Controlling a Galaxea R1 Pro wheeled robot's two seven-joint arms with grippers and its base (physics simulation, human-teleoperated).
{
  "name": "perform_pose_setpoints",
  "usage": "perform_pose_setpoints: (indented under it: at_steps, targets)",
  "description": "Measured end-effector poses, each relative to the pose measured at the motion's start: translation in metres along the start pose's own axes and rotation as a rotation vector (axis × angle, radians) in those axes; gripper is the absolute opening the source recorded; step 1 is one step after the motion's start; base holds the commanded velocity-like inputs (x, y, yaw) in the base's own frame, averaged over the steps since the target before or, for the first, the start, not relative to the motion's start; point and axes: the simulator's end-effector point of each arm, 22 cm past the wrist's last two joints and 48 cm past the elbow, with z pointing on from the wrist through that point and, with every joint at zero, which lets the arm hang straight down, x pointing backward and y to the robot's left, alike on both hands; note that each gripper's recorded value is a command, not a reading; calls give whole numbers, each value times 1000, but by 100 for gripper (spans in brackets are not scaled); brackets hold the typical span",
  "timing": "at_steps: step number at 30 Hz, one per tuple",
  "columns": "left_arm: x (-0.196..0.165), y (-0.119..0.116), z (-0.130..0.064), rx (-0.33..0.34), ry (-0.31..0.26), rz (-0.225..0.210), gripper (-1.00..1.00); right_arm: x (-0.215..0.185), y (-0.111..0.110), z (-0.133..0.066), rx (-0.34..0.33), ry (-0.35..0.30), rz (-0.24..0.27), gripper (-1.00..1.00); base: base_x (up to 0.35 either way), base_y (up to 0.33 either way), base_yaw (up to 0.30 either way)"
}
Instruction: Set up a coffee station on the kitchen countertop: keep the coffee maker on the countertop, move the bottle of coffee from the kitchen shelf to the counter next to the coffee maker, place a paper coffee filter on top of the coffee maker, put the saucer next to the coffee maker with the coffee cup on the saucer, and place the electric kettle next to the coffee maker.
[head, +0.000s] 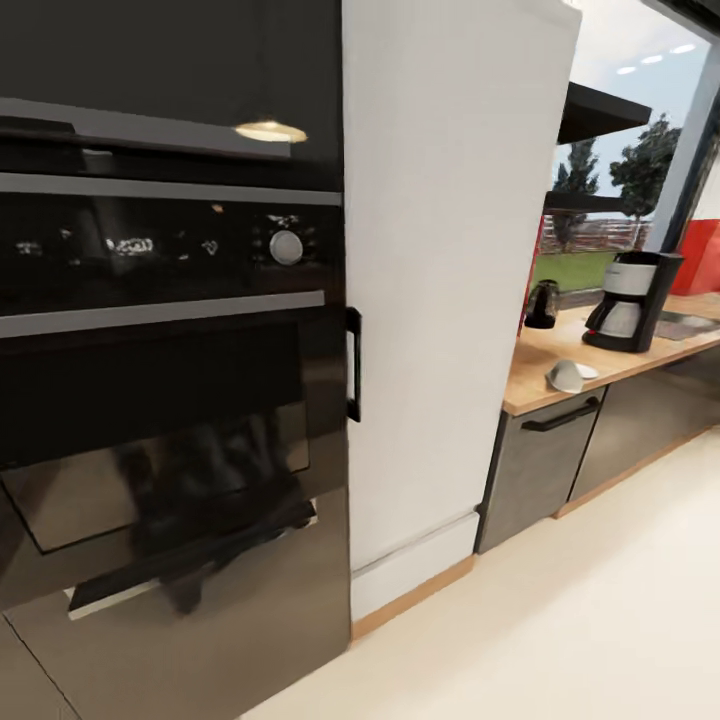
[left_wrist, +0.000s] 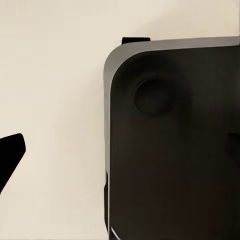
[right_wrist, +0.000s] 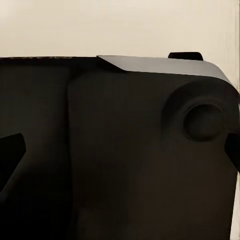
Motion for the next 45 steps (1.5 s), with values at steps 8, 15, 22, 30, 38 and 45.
perform_pose_setpoints:
  at_steps: [8, 15, 22, 30, 38, 45]
  targets:
    - [-1, -2, 0, 2, -2, -1, 100, 0, 0, 0, 0, 0, 0, 100, 142, -273, -300]
    - [-1, 1, 0, -1, -1, 1, 100, 0, 1, 0, 0, 0, 0, 100, 142, -272, -300]
    - [-1, 1, 0, -1, -2, 2, 100, 0, 1, 0, 0, -1, 0, 100, 145, -271, -279]
    - [-1, 0, 0, 1, -2, 2, 100, -1, 2, 0, -3, -1, -6, 100, 171, -250, -36]
    - [-1, -2, 0, 2, -2, 1, 100, -6, 1, 0, -2, -27, -5, 100, 176, -245, 0]
    - [-1, 0, 0, 0, -2, 2, 100, -14, 1, 0, 1, -65, 0, 100, 176, -245, 0]
